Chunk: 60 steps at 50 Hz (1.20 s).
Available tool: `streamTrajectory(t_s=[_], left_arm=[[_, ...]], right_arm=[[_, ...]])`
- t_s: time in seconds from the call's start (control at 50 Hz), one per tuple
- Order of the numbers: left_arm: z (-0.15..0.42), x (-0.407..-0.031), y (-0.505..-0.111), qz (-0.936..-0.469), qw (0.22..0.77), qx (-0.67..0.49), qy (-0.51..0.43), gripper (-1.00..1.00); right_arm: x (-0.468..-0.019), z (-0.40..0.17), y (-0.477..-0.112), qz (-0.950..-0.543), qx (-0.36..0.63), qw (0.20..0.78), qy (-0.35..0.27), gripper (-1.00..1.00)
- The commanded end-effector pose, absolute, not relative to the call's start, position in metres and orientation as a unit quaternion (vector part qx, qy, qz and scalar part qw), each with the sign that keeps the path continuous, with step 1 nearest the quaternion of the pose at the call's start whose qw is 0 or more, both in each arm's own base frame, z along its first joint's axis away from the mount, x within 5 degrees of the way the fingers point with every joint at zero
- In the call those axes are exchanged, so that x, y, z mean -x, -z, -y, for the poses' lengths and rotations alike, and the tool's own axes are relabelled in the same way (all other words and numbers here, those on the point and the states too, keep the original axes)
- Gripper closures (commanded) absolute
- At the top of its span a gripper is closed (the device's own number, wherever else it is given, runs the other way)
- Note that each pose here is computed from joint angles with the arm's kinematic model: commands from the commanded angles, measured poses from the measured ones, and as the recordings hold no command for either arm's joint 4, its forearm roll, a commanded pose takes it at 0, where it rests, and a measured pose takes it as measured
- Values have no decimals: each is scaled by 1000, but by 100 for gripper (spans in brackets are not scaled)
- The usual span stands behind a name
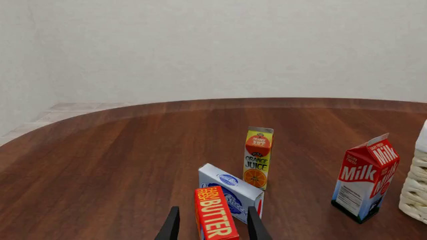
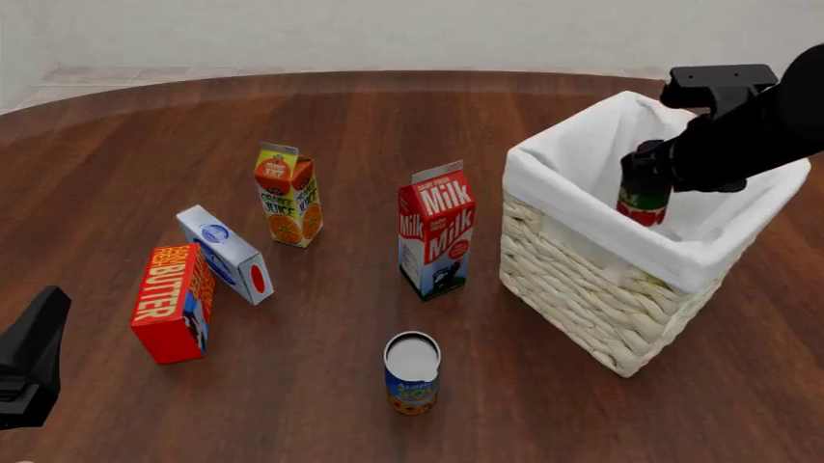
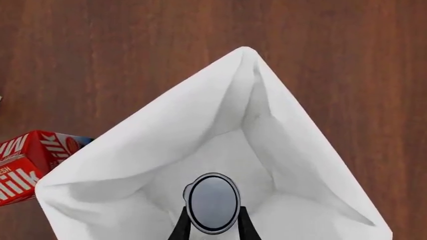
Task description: Pick up the tomato sauce, and put it in the basket.
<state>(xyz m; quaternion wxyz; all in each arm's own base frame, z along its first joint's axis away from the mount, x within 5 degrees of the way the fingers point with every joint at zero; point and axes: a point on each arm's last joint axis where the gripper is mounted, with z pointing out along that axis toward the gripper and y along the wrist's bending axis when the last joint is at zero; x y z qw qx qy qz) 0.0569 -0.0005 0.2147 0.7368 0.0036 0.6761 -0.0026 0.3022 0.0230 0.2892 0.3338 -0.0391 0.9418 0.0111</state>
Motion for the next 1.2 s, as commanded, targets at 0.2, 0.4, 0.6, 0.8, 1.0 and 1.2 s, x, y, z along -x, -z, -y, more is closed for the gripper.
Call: streamTrajectory(t_s=[0.2, 0.4, 0.6, 0.8, 1.0, 1.2], left_arm=[[0, -57, -215, -676, 737, -3, 1, -100], [0, -57, -215, -676, 737, -3, 1, -100], [0, -57, -215, -676, 737, -3, 1, -100], [0, -57, -215, -676, 737, -3, 1, -100], [0, -57, -215, -676, 737, -3, 1, -100], [0, -57, -215, -676, 737, -3, 1, -100]], right_arm=[[-307, -24, -282, -944, 32, 327, -14, 100], [-310, -23, -275, -947, 29, 320, -14, 100], [-312, -27, -277, -945, 34, 325, -17, 100], [-312, -28, -278, -945, 35, 325, -17, -100], [-311, -29, -279, -945, 35, 326, -18, -100], [-305, -32, -285, -941, 36, 335, -22, -100]])
